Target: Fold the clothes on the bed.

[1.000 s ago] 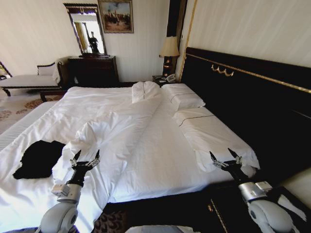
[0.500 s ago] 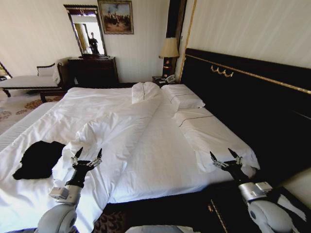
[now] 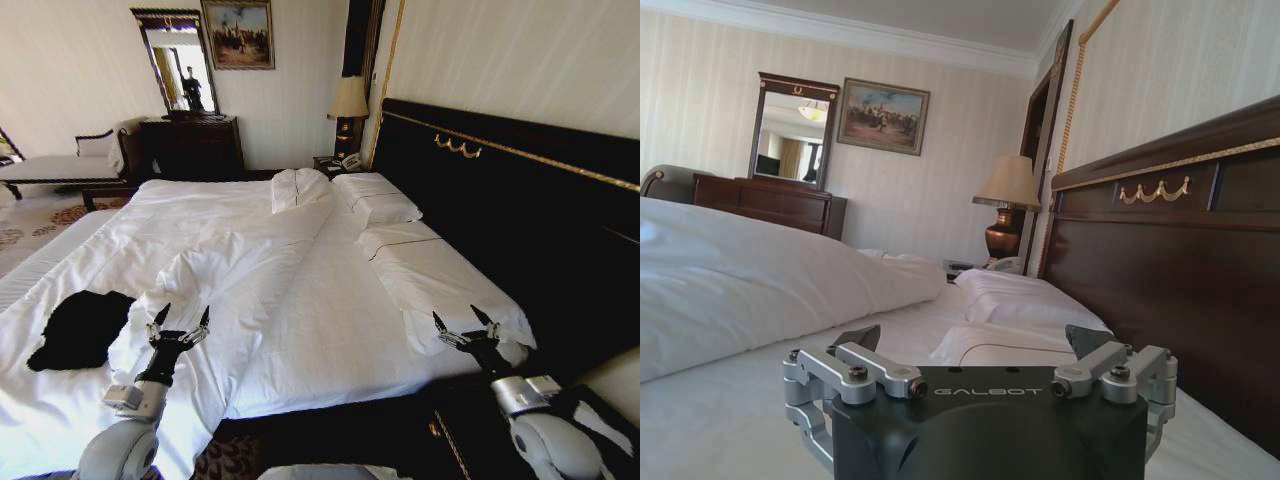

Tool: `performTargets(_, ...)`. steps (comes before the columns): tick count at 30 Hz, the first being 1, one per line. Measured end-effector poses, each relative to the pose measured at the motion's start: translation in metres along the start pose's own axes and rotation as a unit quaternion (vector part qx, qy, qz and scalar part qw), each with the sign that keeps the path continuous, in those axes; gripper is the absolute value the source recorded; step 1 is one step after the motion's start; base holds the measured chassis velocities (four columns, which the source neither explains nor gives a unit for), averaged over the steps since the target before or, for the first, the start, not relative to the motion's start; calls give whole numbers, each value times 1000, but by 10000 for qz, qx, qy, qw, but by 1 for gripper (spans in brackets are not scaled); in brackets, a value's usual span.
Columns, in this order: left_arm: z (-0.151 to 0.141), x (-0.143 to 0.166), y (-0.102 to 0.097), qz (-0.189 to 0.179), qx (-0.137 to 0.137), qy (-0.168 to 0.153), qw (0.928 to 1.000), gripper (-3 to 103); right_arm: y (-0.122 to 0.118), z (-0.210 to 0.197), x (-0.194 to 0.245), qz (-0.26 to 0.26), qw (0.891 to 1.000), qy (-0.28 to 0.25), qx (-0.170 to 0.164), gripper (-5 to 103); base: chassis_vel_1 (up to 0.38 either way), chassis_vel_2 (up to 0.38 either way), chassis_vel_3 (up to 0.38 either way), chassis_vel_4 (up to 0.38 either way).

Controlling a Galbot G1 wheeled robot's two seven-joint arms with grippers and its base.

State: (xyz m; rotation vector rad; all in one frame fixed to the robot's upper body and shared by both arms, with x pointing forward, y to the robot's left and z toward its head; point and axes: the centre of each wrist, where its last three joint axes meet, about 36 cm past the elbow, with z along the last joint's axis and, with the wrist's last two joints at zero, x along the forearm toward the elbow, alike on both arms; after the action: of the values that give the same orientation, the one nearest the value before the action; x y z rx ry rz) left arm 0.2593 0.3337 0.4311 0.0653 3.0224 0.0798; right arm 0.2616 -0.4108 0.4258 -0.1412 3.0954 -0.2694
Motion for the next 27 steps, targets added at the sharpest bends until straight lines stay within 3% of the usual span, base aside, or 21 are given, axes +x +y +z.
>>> performTargets(13, -11, -3, -3, 7, -60, -251, 9997, 100, 1, 1, 1, -66, 10000, 26, 44, 100, 44, 48, -38, -45)
performTargets(27, -10, -2, 0, -31, -42, -220, 9997, 100, 1, 3, 5, -32, 10000, 55, 74, 100, 16, 15, -14, -14)
